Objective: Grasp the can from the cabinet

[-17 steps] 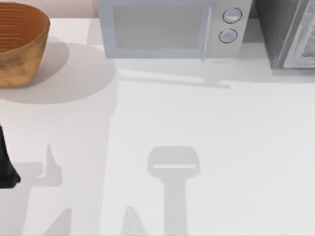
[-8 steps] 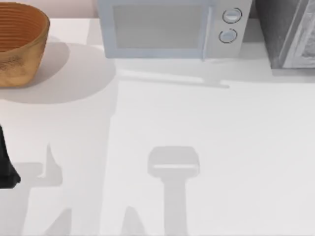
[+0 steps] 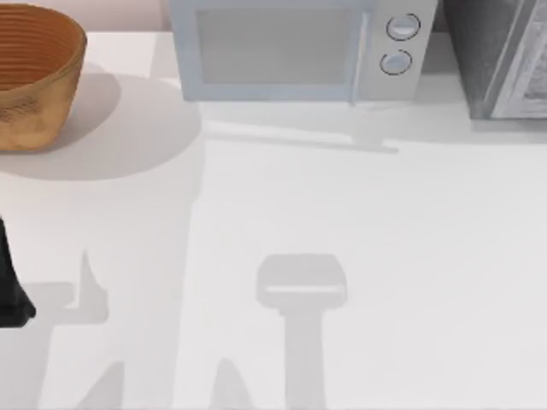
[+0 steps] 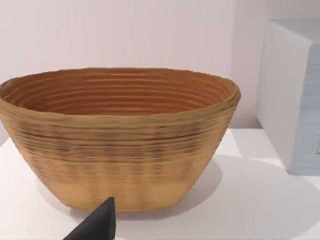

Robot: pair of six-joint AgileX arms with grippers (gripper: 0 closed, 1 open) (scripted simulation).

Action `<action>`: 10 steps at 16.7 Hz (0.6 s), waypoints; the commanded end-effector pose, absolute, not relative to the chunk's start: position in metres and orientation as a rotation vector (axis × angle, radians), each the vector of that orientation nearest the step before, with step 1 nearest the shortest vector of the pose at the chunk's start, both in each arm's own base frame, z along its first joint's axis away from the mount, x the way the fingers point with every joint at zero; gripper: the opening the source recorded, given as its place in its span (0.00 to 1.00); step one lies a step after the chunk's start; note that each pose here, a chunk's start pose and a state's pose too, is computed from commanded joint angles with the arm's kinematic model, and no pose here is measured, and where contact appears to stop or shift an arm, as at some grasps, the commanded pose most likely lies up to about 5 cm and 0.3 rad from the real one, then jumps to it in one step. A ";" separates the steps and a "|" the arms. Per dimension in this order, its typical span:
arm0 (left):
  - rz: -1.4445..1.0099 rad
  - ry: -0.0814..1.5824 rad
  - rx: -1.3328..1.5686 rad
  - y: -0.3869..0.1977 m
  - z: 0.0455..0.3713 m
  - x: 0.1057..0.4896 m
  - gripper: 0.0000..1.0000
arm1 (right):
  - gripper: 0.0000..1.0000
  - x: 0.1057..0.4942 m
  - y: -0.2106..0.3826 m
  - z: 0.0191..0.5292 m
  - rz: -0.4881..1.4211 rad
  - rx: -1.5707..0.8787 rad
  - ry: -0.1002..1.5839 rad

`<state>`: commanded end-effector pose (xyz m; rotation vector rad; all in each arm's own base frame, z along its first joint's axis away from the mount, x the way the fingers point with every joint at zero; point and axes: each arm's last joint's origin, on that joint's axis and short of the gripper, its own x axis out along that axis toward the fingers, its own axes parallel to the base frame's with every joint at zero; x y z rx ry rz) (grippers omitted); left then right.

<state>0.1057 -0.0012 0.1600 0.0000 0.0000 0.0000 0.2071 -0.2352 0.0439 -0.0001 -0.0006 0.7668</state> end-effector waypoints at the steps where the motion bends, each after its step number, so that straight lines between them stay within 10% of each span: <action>1: 0.000 0.000 0.000 -0.001 0.160 0.106 1.00 | 0.45 0.207 -0.235 0.044 0.767 0.000 -0.001; 8: 0.000 0.000 0.000 -0.001 0.160 0.106 1.00 | 0.98 0.207 -0.235 0.044 0.767 0.000 -0.001; 10: 0.000 0.000 0.000 -0.001 0.160 0.106 1.00 | 1.00 0.207 -0.235 0.044 0.767 0.000 -0.001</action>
